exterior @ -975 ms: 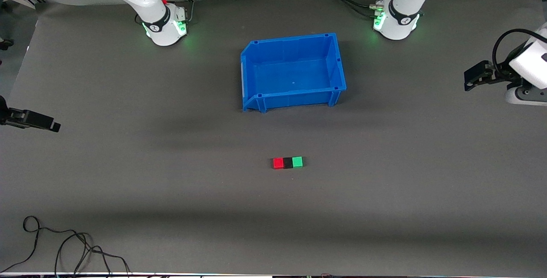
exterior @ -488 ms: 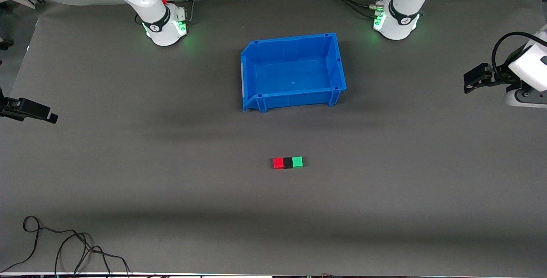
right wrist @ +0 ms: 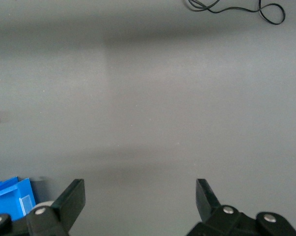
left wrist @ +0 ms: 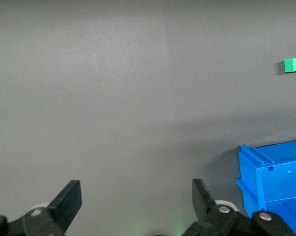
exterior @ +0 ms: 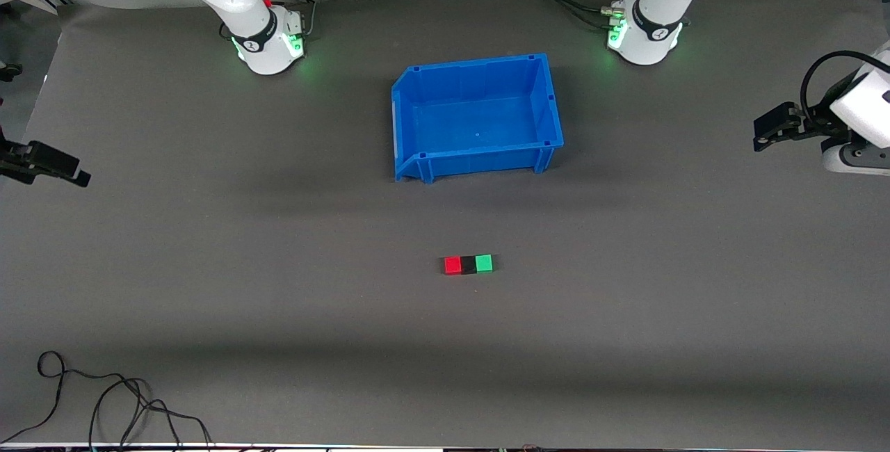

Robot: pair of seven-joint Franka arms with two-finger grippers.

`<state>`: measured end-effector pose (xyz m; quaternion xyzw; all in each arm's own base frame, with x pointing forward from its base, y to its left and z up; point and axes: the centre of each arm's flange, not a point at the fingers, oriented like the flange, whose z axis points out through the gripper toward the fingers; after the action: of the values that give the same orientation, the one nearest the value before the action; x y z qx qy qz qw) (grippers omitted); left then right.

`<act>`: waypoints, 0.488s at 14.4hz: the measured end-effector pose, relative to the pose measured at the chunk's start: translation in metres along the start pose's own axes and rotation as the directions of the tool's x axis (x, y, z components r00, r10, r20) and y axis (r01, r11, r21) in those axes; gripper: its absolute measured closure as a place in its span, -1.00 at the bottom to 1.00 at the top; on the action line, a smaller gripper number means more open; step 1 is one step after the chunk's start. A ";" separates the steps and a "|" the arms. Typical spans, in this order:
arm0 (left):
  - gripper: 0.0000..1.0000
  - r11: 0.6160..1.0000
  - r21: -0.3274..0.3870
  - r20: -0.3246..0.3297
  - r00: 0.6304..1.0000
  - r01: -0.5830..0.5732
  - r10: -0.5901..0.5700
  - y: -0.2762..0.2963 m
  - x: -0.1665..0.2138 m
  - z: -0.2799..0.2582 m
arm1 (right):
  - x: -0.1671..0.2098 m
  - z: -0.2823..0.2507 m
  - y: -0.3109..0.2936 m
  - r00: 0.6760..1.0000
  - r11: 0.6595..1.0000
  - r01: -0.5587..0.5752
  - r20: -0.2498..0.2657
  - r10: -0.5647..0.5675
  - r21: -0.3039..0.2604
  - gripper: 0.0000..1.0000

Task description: Attach green and red cubes to black cube

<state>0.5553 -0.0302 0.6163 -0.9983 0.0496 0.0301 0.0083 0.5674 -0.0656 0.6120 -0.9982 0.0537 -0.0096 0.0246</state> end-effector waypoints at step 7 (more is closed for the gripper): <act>-1.00 1.000 0.000 0.000 1.000 0.004 -0.004 0.000 0.000 0.000 | -0.001 -0.001 -0.013 1.000 1.000 0.027 -0.009 -0.027 -0.012 -1.00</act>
<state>0.5553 -0.0302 0.6163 -0.9984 0.0475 0.0300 0.0085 0.5674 -0.0527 0.6131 -0.9989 0.0405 -0.0142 0.0181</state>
